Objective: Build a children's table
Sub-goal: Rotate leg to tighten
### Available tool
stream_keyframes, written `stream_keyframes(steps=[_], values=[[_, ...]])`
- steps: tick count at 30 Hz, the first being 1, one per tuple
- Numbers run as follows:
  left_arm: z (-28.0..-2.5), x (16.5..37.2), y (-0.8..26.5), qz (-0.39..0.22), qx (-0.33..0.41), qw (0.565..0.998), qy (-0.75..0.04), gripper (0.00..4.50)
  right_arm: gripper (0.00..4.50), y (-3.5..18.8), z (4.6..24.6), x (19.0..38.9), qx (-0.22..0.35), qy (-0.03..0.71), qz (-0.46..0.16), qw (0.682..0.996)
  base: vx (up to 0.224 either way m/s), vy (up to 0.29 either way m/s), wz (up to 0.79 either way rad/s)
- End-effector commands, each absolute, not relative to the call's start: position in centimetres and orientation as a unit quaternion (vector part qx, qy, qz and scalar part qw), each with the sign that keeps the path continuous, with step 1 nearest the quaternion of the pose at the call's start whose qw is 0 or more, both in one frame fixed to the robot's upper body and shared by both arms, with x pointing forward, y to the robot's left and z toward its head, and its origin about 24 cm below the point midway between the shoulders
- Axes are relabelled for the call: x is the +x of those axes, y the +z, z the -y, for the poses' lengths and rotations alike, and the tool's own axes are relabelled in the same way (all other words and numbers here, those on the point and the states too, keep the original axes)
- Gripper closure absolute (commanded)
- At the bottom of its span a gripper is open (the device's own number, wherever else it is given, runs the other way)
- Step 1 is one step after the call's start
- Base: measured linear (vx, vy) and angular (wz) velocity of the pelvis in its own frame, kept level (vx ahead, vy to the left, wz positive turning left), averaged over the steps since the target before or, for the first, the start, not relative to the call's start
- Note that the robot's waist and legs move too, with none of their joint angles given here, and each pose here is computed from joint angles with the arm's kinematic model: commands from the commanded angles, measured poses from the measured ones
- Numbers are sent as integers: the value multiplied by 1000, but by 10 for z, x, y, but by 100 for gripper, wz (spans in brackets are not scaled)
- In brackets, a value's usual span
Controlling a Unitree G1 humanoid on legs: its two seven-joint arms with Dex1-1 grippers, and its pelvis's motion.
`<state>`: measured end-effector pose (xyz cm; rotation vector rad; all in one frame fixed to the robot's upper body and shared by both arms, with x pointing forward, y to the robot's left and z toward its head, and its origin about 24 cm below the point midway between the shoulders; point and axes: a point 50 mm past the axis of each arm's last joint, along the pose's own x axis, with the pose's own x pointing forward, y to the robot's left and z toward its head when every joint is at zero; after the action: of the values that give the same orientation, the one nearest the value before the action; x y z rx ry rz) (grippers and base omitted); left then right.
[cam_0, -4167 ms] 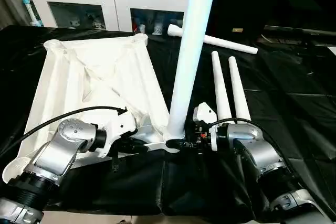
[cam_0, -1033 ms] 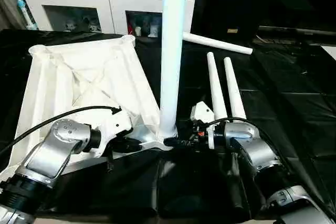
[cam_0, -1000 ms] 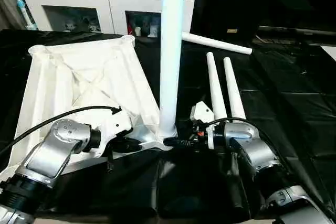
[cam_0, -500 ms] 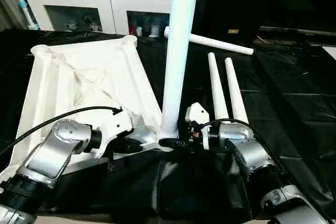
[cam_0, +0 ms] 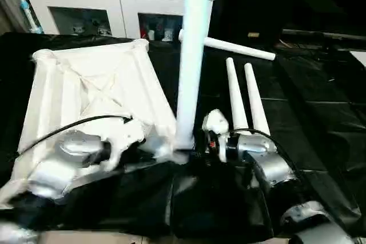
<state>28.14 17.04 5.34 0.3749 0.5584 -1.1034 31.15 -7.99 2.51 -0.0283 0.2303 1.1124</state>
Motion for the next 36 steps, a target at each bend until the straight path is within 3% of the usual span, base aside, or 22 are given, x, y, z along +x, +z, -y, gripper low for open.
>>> stream_keyframes(steps=[1,9,17,19,25,32,36], values=[[-148,280,26,-290,142,815,-480,450,178,15,69,315,18,453,-131,882,0,0,0],[-105,303,14,-295,91,886,-345,450,178,5,39,320,35,304,-162,938,0,0,0],[-102,307,15,-295,115,886,-338,450,178,6,24,321,55,308,-180,932,0,0,0],[-106,306,14,-302,125,882,-339,450,122,7,25,321,59,310,-177,932,0,0,0],[-119,300,11,-324,156,858,-367,450,66,19,35,330,25,329,-142,933,0,0,0],[-140,277,15,-330,189,787,-486,450,66,37,53,330,-12,443,-106,890,0,0,0],[-158,265,26,-323,195,757,-534,450,66,39,71,320,-45,532,-105,839,0,0,0]])
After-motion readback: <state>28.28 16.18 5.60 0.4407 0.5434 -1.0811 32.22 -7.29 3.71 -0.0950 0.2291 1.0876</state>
